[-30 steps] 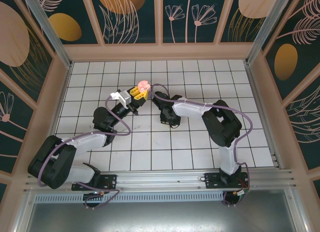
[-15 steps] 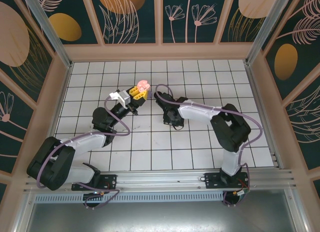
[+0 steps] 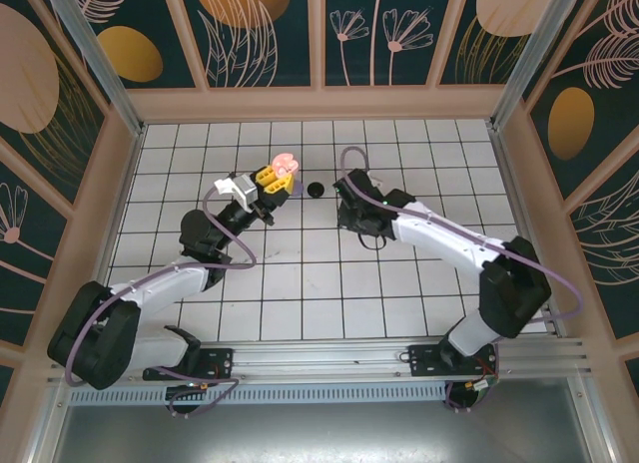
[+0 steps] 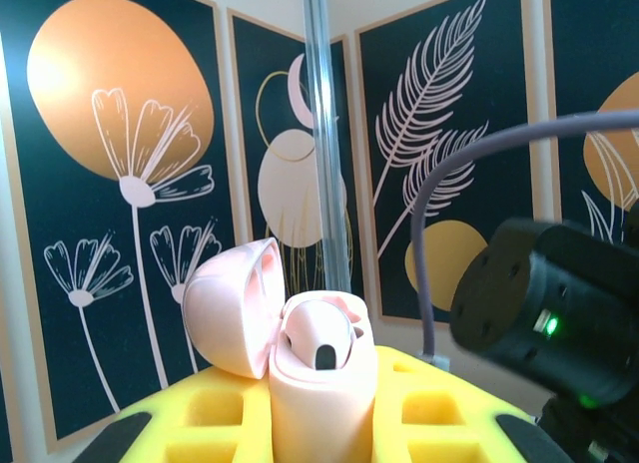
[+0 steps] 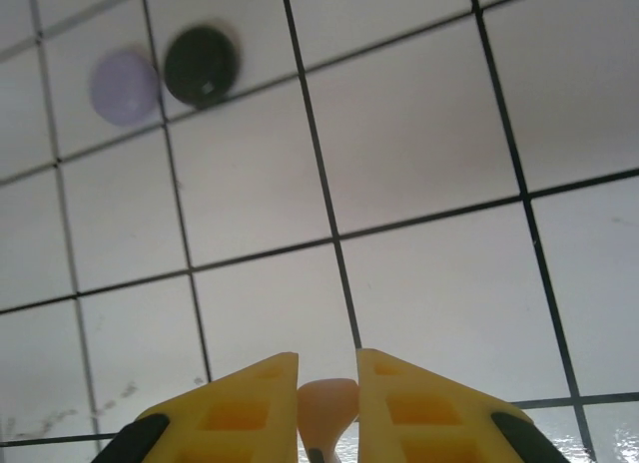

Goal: Insert the wireless bluetooth earbuds into the charging case

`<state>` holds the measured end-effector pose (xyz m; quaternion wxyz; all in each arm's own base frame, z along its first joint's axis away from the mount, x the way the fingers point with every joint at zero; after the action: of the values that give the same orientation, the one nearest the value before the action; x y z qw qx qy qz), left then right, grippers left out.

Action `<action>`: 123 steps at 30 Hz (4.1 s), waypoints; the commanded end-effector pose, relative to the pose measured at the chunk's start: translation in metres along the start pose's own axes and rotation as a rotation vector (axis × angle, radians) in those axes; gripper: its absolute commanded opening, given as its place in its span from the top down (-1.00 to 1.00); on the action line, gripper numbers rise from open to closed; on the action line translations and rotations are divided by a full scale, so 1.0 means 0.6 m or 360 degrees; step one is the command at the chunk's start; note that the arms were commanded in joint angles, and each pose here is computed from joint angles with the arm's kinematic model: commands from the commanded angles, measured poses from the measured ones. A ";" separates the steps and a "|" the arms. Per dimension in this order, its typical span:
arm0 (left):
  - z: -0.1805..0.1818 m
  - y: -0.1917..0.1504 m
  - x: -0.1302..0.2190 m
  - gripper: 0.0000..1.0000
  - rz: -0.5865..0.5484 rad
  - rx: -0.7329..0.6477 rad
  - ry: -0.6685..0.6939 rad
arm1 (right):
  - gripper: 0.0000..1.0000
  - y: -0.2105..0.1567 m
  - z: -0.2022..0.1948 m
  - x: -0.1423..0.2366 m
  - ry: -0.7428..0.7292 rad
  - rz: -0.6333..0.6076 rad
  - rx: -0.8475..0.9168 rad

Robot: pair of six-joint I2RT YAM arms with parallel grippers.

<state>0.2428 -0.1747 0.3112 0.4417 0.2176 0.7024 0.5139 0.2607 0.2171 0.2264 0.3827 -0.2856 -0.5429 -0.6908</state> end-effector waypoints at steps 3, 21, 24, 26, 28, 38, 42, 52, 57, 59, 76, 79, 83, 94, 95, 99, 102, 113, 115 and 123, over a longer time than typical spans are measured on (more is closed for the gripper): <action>-0.013 0.033 -0.011 1.00 -0.0023 -0.0032 -0.0077 | 0.64 0.048 -0.014 0.074 0.0106 -0.0259 -0.0014; -0.010 -0.008 -0.015 1.00 0.0232 -0.0019 -0.0138 | 0.64 0.171 0.035 0.268 0.0527 -0.0757 0.0175; -0.008 -0.022 -0.018 1.00 0.0271 0.0019 -0.0160 | 0.63 0.174 0.042 0.279 0.0594 -0.0796 0.0206; -0.007 -0.030 -0.021 1.00 0.0288 0.0035 -0.0163 | 0.63 0.175 0.047 0.283 0.0627 -0.0816 0.0226; -0.006 -0.037 -0.026 1.00 0.0302 0.0044 -0.0170 | 0.63 0.174 0.053 0.285 0.0649 -0.0836 0.0241; -0.002 -0.042 -0.063 1.00 0.0296 0.0045 -0.0257 | 0.62 0.148 0.103 0.303 0.0784 -0.1002 0.0426; -0.003 -0.036 -0.072 1.00 0.0271 0.0015 -0.0285 | 0.62 0.128 0.115 0.307 0.0818 -0.1090 0.0494; -0.005 -0.031 -0.073 1.00 0.0258 -0.0053 -0.0309 | 0.61 0.099 0.110 0.309 0.0822 -0.1165 0.0483; -0.009 -0.031 -0.070 1.00 0.0258 -0.0068 -0.0336 | 0.61 0.092 0.108 0.297 0.0799 -0.1162 0.0456; -0.011 -0.030 -0.069 1.00 0.0261 -0.0076 -0.0351 | 0.61 0.091 0.107 0.292 0.0793 -0.1164 0.0438; -0.021 -0.023 -0.065 1.00 0.0261 -0.0107 -0.0426 | 0.62 0.082 0.117 0.253 0.0782 -0.1107 0.0414; -0.022 -0.022 -0.064 1.00 0.0260 -0.0106 -0.0426 | 0.62 0.080 0.119 0.245 0.0775 -0.1088 0.0416; -0.022 -0.021 -0.063 1.00 0.0259 -0.0107 -0.0426 | 0.62 0.078 0.120 0.237 0.0767 -0.1076 0.0416; -0.023 -0.019 -0.063 1.00 0.0257 -0.0111 -0.0424 | 0.63 0.076 0.124 0.226 0.0769 -0.1048 0.0419; -0.023 -0.017 -0.063 1.00 0.0254 -0.0110 -0.0424 | 0.63 0.076 0.124 0.225 0.0769 -0.1044 0.0418; -0.023 -0.016 -0.064 1.00 0.0250 -0.0111 -0.0420 | 0.63 0.073 0.124 0.222 0.0772 -0.1029 0.0420; -0.022 -0.015 -0.064 1.00 0.0249 -0.0111 -0.0413 | 0.63 0.071 0.122 0.220 0.0776 -0.1021 0.0418; -0.020 -0.016 -0.066 1.00 0.0249 -0.0108 -0.0400 | 0.64 0.067 0.112 0.228 0.0778 -0.1033 0.0389; -0.020 -0.015 -0.066 1.00 0.0250 -0.0106 -0.0397 | 0.63 0.067 0.111 0.229 0.0777 -0.1038 0.0387; -0.018 -0.021 -0.067 1.00 0.0262 -0.0092 -0.0394 | 0.63 0.079 0.108 0.254 0.0775 -0.1113 0.0368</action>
<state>0.2601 -0.2162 0.2968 0.4550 0.3549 0.6148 0.5376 0.2219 0.2483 0.3761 0.2898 0.1182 -0.5833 -0.7495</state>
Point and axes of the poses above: each hand's point on the last joint's axis, 136 mm out from that joint toward the fingers, its own x axis back along the fingers, its own z axis along the line the jaws close on, y = z × x, the point moved 9 cm from there along x, back along the fingers, and after that the axes turned 10 degrees about x, right-handed, at the moved point
